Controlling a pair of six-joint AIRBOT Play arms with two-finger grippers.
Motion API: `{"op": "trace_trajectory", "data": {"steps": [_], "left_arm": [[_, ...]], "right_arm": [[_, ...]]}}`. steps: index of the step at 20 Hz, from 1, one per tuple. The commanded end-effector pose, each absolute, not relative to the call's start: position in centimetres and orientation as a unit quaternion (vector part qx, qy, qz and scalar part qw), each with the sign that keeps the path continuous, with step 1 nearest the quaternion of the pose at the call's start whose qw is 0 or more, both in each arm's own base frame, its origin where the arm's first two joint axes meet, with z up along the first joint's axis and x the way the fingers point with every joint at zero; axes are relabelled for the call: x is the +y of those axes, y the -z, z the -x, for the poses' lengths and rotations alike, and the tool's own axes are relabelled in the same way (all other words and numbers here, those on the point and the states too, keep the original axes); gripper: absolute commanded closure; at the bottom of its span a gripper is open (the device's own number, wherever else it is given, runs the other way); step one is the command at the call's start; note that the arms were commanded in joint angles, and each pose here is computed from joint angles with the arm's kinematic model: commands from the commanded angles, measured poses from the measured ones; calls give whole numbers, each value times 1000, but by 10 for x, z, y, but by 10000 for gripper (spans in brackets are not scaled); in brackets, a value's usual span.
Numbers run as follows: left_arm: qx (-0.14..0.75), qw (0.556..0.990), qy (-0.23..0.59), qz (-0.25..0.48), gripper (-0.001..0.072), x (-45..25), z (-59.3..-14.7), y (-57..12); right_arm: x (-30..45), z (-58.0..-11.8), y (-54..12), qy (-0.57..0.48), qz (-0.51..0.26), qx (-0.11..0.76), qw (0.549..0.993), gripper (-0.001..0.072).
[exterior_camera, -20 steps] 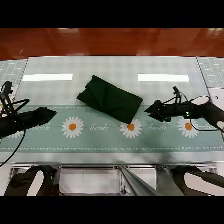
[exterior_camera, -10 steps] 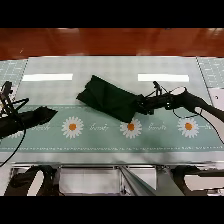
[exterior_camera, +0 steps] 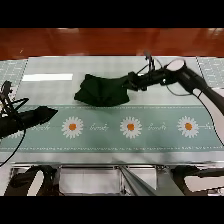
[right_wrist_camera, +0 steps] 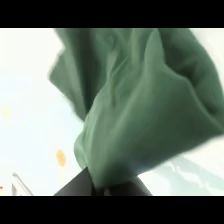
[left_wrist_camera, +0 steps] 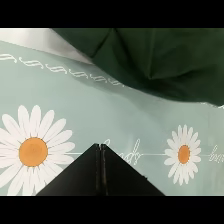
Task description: Fold the shirts.
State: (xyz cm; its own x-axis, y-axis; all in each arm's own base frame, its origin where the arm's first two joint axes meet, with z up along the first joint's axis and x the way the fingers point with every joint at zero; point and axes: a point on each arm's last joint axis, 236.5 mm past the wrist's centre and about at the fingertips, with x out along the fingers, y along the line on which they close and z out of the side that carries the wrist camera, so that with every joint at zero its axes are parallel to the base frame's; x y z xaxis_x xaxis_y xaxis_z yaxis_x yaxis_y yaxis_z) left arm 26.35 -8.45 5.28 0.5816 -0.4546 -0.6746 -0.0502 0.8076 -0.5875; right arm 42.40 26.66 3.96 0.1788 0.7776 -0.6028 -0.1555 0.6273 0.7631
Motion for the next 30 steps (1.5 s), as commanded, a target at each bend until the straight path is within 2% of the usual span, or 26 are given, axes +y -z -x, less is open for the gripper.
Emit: {"op": "trace_trajectory", "data": {"steps": [1,4,7,14,18,20,23,27,30], "left_arm": [[441,842,121,287,690,-85,-264,-53],[441,842,121,287,690,-85,-264,-53],[442,841,122,287,689,-85,-263,-53],[445,840,123,287,689,-86,-262,-52],[443,840,124,288,690,-87,-262,-53],[442,840,124,289,689,-87,-263,-54],[439,842,122,290,689,-86,-264,-54],[399,863,103,293,689,-75,-282,-65],[350,885,80,296,690,-60,-301,-78]], "right_arm": [[248,-444,-108,-320,-189,528,764,689],[220,-462,-176,-294,-140,478,815,690],[174,-466,-223,-265,-135,451,841,689],[-2,-448,-268,-115,-196,410,883,689],[-94,-421,-295,-52,-270,358,893,689],[-129,-406,-304,-33,-305,334,891,689],[-178,-370,-293,20,-333,346,877,689],[-218,-313,-259,85,-399,378,831,690],[-223,-263,-217,137,-439,433,775,690]]}}
